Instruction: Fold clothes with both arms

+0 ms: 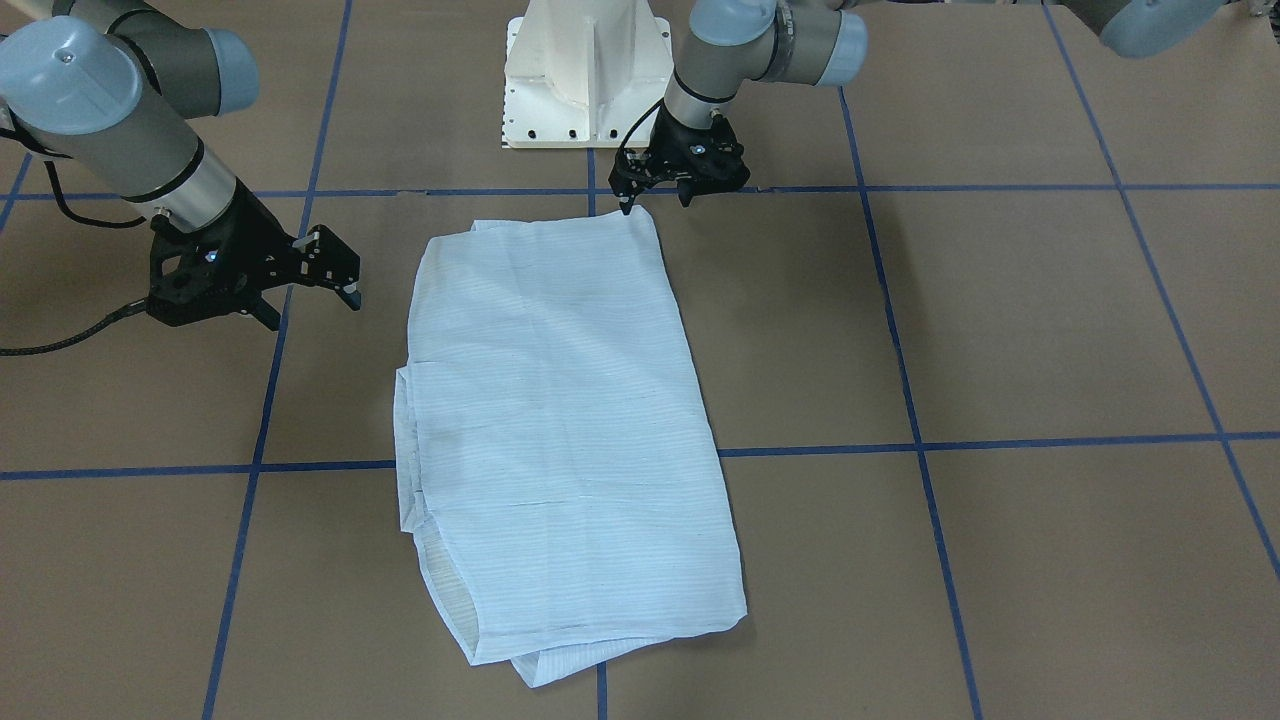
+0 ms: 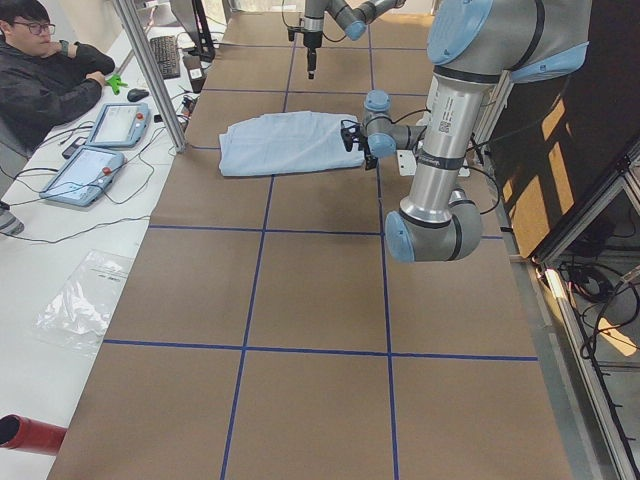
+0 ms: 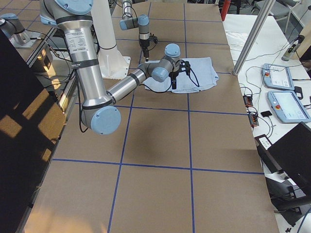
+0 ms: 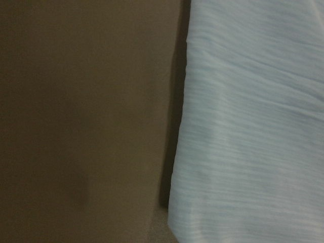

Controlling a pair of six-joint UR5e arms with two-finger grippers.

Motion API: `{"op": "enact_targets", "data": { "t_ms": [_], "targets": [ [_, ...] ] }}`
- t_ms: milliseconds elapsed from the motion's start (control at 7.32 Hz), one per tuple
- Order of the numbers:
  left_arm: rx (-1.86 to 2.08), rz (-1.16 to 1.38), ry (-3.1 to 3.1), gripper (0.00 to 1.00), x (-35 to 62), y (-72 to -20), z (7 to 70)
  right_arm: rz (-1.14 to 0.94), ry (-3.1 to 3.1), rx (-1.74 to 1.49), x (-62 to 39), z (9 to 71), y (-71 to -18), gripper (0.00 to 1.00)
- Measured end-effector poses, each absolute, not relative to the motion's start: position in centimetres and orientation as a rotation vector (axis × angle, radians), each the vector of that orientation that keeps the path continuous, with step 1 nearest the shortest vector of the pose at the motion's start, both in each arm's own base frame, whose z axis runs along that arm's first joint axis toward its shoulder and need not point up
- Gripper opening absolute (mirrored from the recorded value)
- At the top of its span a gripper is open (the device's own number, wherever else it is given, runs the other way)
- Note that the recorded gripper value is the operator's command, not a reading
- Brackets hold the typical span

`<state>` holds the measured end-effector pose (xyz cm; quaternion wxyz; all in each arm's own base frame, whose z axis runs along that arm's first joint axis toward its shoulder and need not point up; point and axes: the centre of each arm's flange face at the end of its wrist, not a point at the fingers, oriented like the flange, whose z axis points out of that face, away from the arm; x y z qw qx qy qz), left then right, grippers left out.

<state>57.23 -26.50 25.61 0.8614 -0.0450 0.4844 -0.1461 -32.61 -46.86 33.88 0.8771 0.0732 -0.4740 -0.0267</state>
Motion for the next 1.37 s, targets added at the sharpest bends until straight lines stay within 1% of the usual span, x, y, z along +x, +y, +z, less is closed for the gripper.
{"op": "enact_targets", "data": {
  "t_ms": [683, 1367],
  "targets": [
    [-0.094, -0.305, 1.02, 0.7, 59.3, -26.9, 24.2, -0.054, -0.989, 0.151, -32.4, 34.0, -46.7, 1.0],
    [-0.073, -0.325, 1.015, 0.66, 59.3, -27.8, 24.3, -0.054, -0.988, 0.15, -32.4, 34.1, -46.7, 1.0]
  ]
}}
